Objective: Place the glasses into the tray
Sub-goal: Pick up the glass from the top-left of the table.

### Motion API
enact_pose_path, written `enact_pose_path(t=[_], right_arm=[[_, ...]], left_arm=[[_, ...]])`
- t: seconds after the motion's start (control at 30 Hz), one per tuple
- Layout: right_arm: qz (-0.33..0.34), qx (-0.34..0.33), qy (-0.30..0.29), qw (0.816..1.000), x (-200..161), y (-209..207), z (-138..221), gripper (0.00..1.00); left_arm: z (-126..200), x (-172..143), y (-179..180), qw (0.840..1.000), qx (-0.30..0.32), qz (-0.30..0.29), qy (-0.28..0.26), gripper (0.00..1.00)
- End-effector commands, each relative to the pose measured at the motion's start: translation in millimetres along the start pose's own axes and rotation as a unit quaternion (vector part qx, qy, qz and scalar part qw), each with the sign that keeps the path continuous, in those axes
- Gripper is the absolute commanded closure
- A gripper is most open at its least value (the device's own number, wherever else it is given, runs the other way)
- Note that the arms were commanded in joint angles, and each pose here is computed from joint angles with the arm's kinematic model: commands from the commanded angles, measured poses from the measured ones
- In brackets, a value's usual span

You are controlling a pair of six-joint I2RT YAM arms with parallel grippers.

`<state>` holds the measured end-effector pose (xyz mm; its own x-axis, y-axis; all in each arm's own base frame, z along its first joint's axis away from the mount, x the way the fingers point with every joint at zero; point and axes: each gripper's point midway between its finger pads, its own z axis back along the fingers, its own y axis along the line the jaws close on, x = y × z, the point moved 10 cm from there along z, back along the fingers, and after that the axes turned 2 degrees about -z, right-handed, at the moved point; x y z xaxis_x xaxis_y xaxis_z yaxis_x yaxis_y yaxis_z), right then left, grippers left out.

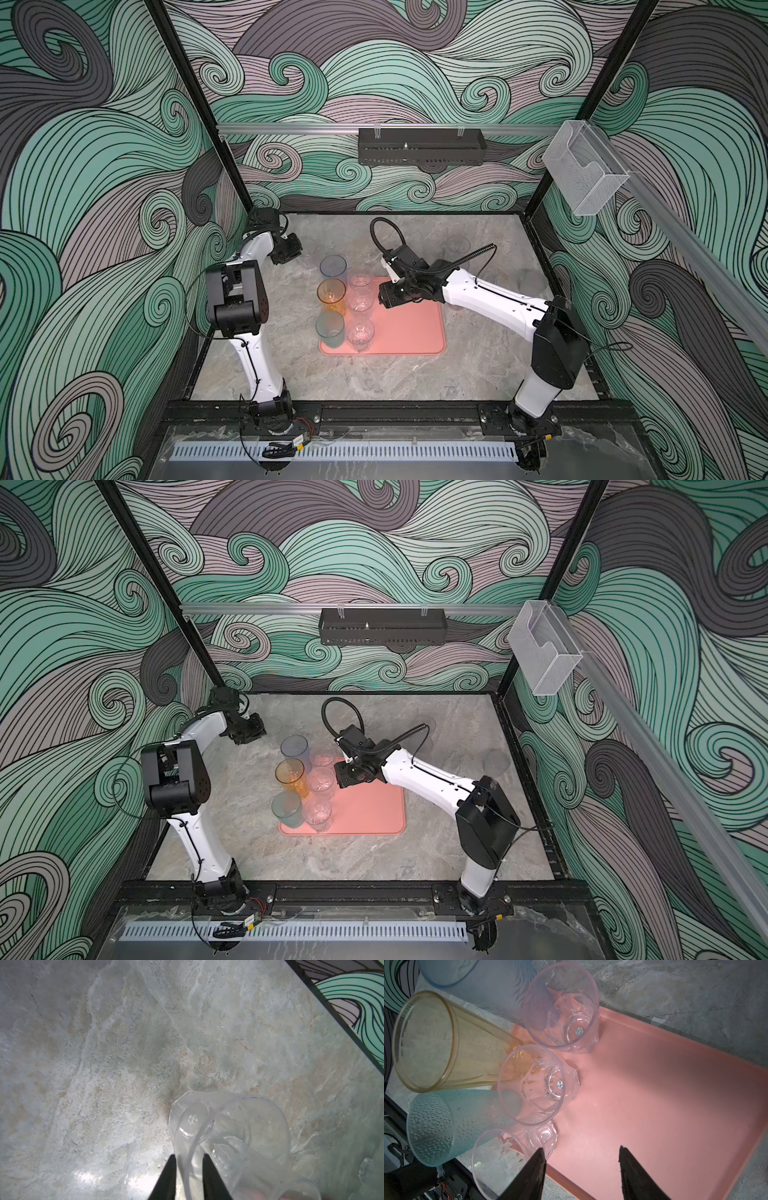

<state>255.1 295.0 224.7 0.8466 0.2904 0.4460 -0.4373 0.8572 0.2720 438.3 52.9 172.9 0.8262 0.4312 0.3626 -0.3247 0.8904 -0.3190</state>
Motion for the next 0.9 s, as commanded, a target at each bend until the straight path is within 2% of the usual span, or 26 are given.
enact_pose_path(t=[0.0, 0.23, 0.53, 0.7, 0.87], right_arm=[[-0.005, -0.004, -0.002, 1.000, -2, -4, 2, 0.42], [-0.007, 0.000, -0.007, 1.000, -2, -3, 2, 0.42], [-0.008, -0.003, -0.016, 1.000, -3, -4, 6, 0.42], [-0.007, -0.008, -0.023, 1.000, -2, -5, 9, 0.42], [-0.006, -0.014, -0.033, 0.999, -1, -7, 15, 0.42]], left_arm=[[2, 3, -2, 1.000, 0.024, -0.014, 0.001, 0.82], [6, -4, 1, 0.999, 0.037, -0.010, 0.006, 0.90], [34, -4, -5, 0.999, 0.034, -0.017, -0.012, 1.00], [62, -3, -11, 0.999, 0.027, -0.021, -0.040, 1.00], [104, -3, -20, 0.996, 0.025, -0.024, -0.080, 1.00]])
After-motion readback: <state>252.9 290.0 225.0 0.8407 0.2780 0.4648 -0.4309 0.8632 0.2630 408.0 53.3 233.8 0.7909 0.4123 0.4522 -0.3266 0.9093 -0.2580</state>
